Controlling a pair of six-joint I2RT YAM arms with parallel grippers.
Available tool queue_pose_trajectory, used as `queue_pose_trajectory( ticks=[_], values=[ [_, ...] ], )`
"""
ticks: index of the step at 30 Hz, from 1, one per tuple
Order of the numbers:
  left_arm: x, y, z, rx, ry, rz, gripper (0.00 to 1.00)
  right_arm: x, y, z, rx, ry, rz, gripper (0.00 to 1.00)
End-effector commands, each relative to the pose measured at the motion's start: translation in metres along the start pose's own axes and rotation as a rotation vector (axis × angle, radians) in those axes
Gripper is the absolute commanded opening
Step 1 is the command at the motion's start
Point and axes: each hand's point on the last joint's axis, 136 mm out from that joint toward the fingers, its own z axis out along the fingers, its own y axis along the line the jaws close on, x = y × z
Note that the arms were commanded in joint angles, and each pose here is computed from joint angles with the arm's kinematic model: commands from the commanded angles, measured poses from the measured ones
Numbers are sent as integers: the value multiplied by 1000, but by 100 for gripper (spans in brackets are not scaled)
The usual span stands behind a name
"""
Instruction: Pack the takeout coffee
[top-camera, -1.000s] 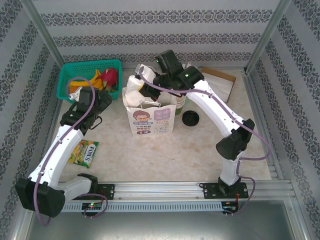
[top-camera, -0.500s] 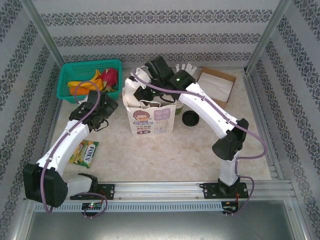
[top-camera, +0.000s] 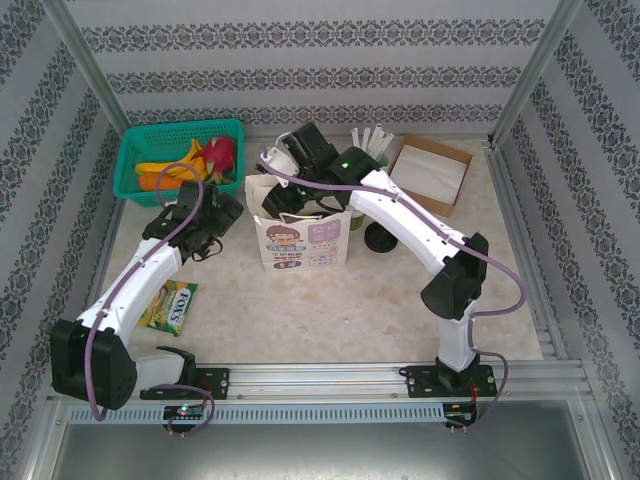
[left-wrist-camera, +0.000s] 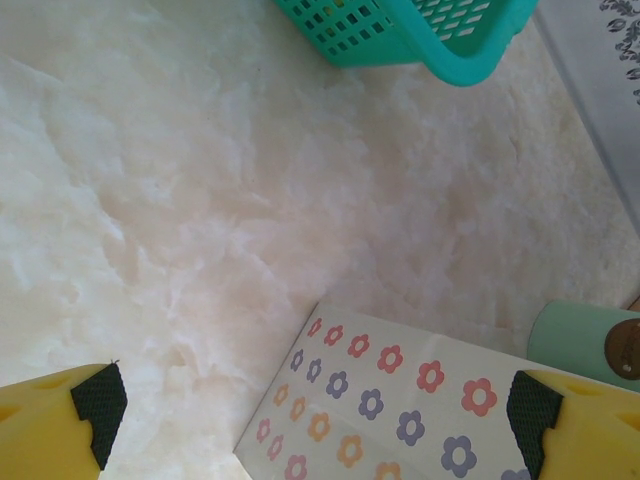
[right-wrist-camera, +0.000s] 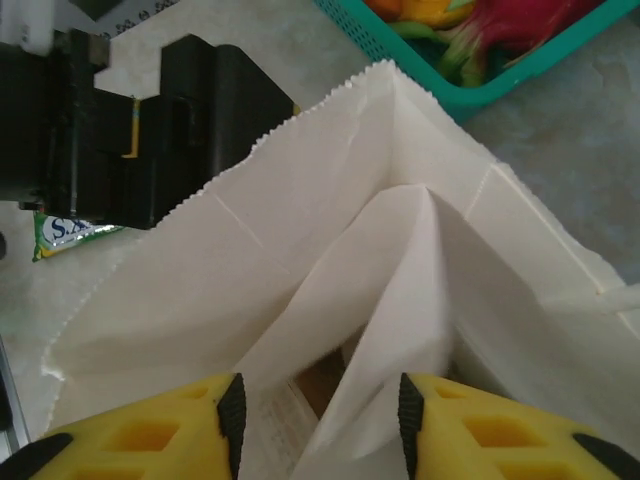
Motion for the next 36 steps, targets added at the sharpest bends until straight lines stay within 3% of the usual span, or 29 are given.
queue_pose_trajectory(
  ticks=[1,7,13,17,23,28,36],
  values=[
    [-1,-4,4,20,6,-5,100,-22,5,-28,8,-90,-36,49],
    [2,-12,13,29,39,16,100,-30,2,-49,57,-170,-2,66],
    [2,-20,23,27,57,30,100,-43,-16,-114,190,-339,98,81],
    [1,-24,28,19,53,49,100,-33,-37,-156,300,-447,194,98],
    [-2,-28,38,-2,52,77,100,27,-100,-202,572,-573,439,98],
    [-3,-32,48,-17,61,92,100,97,-138,-221,737,-603,631,98],
    [3,-41,61,-22,103,111,100,181,-169,-217,835,-577,812,98]
  ],
)
